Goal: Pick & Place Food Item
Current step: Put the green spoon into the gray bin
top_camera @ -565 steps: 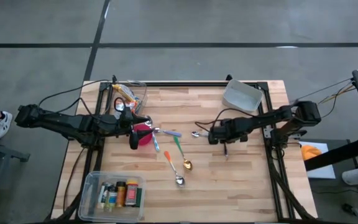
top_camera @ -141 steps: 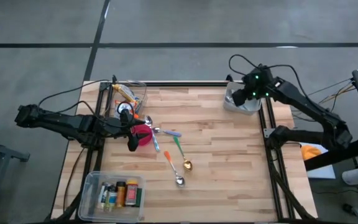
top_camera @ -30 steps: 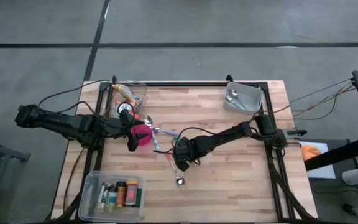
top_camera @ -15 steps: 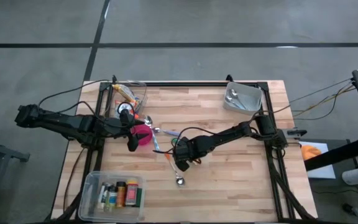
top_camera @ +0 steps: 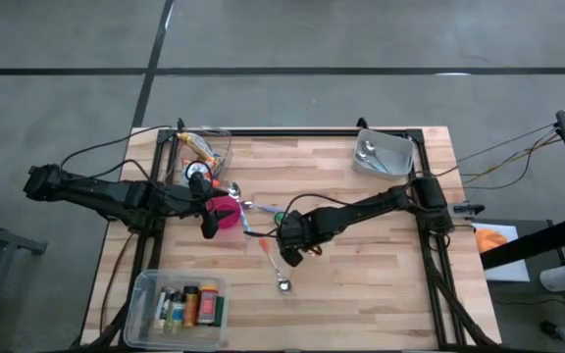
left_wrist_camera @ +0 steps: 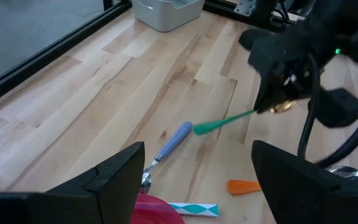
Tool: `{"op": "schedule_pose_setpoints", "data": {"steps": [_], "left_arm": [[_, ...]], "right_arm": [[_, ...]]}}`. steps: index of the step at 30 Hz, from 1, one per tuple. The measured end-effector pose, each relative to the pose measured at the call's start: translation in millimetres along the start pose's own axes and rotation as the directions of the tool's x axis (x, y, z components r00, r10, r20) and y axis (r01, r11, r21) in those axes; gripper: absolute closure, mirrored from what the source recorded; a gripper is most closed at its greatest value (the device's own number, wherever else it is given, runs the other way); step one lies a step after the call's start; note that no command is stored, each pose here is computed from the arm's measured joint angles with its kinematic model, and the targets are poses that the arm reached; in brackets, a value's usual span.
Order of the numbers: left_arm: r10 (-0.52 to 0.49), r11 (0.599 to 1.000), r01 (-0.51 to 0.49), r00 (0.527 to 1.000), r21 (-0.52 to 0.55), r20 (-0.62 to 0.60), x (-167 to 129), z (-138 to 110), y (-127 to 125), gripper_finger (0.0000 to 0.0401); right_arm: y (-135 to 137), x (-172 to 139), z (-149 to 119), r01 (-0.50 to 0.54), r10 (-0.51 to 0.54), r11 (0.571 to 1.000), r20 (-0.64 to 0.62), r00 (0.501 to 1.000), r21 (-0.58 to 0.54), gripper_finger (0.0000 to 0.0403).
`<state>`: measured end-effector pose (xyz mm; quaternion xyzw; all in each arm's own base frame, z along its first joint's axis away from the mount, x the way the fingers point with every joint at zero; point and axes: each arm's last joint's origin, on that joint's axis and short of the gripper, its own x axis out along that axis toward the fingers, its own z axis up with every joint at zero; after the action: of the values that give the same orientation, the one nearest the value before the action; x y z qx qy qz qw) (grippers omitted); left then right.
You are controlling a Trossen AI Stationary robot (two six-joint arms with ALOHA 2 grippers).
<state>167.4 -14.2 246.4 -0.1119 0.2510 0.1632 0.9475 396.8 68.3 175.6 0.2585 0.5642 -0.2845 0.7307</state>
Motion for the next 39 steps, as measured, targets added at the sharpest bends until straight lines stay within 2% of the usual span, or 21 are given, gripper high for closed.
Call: {"op": "schedule_pose_setpoints", "data": {"steps": [10,20,30,35,39], "left_arm": [[0.002,1.0,-0.002,1.0,0.002,-0.005,-0.1,-0.5,0.2,0.0103],[0.002,1.0,-0.002,1.0,0.002,-0.006,0.0,-0.6,0.3,0.0103],[0.003,1.0,-0.003,1.0,0.003,-0.007,0.0,-0.7,0.3,0.0103],[0.003,1.0,-0.003,1.0,0.003,-0.007,0.0,-0.7,0.3,0.0103],[0.003,1.0,-0.003,1.0,0.003,-0.007,0.0,-0.7,0.3,0.0103]], "right_arm": [[-31.2,-58.1,-0.8,0.11,-0.108,0.994,0.086,0.99,-0.026,0.0381],[-88.8,-116.3,-5.1,0.265,-0.255,0.963,0.164,0.953,-0.045,0.0381],[-177.0,-141.2,-21.3,0.3,-0.291,0.954,0.179,0.94,-0.022,0.0381],[-219.3,-141.7,-33.2,0.321,-0.318,0.947,0.177,0.932,0.012,0.0381],[-247.2,-133.4,-40.3,0.328,-0.339,0.94,0.179,0.923,0.089,0.0381]]}}
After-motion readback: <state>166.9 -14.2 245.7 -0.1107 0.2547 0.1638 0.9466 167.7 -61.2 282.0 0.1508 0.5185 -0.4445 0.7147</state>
